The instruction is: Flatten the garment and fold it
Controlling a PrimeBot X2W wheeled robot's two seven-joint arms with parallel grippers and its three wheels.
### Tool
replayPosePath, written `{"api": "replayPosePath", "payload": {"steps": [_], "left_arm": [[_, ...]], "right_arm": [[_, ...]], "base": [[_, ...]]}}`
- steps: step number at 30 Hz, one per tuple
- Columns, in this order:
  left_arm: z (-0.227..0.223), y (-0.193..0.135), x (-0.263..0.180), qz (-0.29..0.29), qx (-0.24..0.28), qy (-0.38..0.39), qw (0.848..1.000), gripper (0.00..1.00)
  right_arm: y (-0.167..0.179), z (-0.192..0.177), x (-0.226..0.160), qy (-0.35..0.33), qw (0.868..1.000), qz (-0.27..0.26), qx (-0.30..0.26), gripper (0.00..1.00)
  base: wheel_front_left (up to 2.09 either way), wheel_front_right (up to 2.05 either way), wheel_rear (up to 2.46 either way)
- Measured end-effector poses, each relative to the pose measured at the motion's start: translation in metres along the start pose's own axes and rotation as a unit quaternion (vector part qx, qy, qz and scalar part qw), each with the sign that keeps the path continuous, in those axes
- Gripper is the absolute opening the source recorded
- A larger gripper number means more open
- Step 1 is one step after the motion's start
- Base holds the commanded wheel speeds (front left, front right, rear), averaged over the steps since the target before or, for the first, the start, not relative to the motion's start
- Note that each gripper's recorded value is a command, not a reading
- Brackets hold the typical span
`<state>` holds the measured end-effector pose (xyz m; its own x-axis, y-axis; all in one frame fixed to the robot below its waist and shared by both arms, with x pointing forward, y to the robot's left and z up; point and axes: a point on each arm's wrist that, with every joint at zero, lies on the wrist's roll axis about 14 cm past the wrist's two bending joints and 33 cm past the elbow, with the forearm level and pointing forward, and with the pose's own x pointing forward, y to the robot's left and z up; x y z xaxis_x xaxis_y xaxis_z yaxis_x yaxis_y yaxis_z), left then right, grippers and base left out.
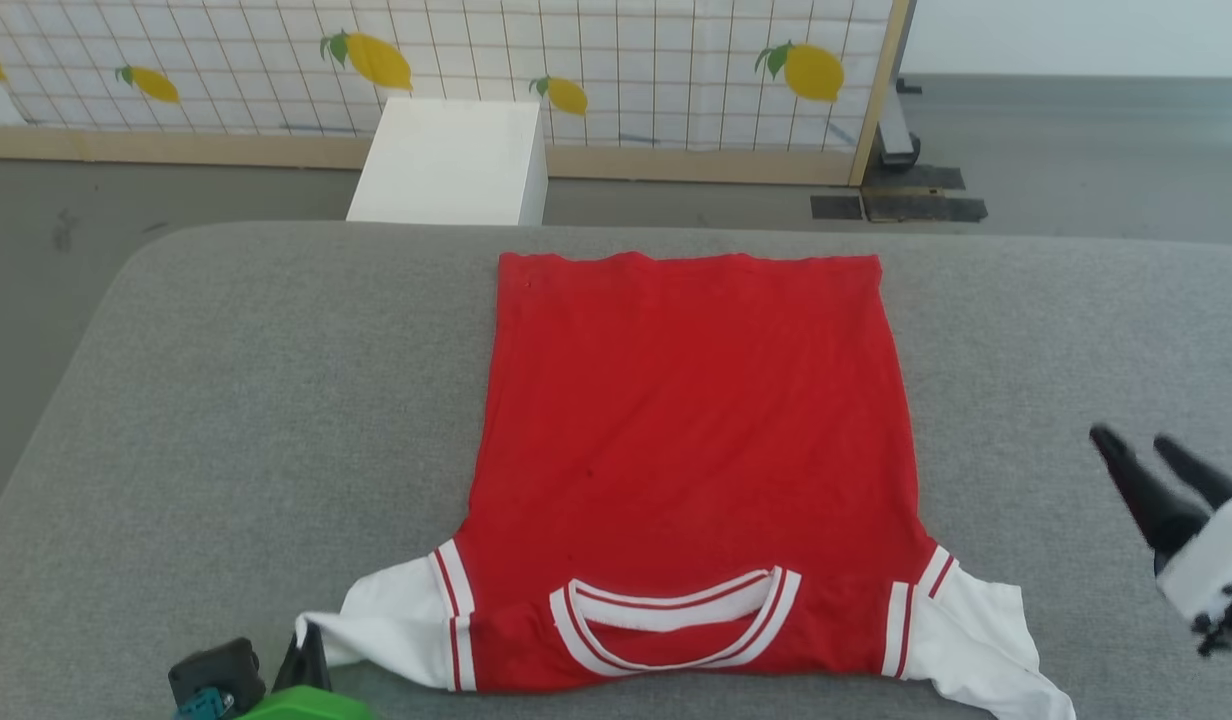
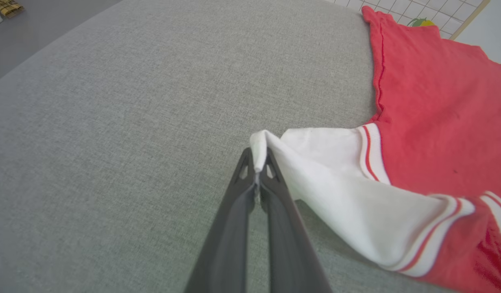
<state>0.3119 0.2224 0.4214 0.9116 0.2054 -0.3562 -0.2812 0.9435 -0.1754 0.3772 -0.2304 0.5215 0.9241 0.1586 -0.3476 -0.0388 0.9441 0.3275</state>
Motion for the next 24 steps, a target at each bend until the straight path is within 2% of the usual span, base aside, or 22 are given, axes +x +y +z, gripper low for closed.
{"api": "replayPosePath", "payload": {"steps": [5,11,16,18,24], "left_arm": [[0.016,-0.016,0.009,-0.016,-0.007,-0.023,1.000,0.00],[0.032,-0.044,0.024,-0.041,-0.016,-0.047,0.998,0.00],[0.038,-0.058,0.034,-0.045,-0.023,-0.062,0.997,0.00],[0.033,-0.059,0.037,-0.041,-0.021,-0.058,0.997,0.00],[0.025,-0.054,0.041,-0.015,-0.025,-0.052,0.998,0.00]], "right_arm": [[0.013,0.043,0.025,-0.078,0.997,0.002,-0.020,1.00],[0.029,0.077,0.089,-0.095,0.993,0.008,-0.076,1.00],[0.033,0.083,0.147,-0.042,0.990,0.007,-0.133,1.00],[0.032,0.078,0.172,-0.002,0.985,0.003,-0.171,1.00],[0.020,0.056,0.229,0.104,0.967,-0.019,-0.230,1.00]], "base": [[0.00,0.00,0.00],[0.00,0.00,0.00],[0.00,0.00,0.00],[0.00,0.00,0.00],[0.00,0.00,0.00]]}}
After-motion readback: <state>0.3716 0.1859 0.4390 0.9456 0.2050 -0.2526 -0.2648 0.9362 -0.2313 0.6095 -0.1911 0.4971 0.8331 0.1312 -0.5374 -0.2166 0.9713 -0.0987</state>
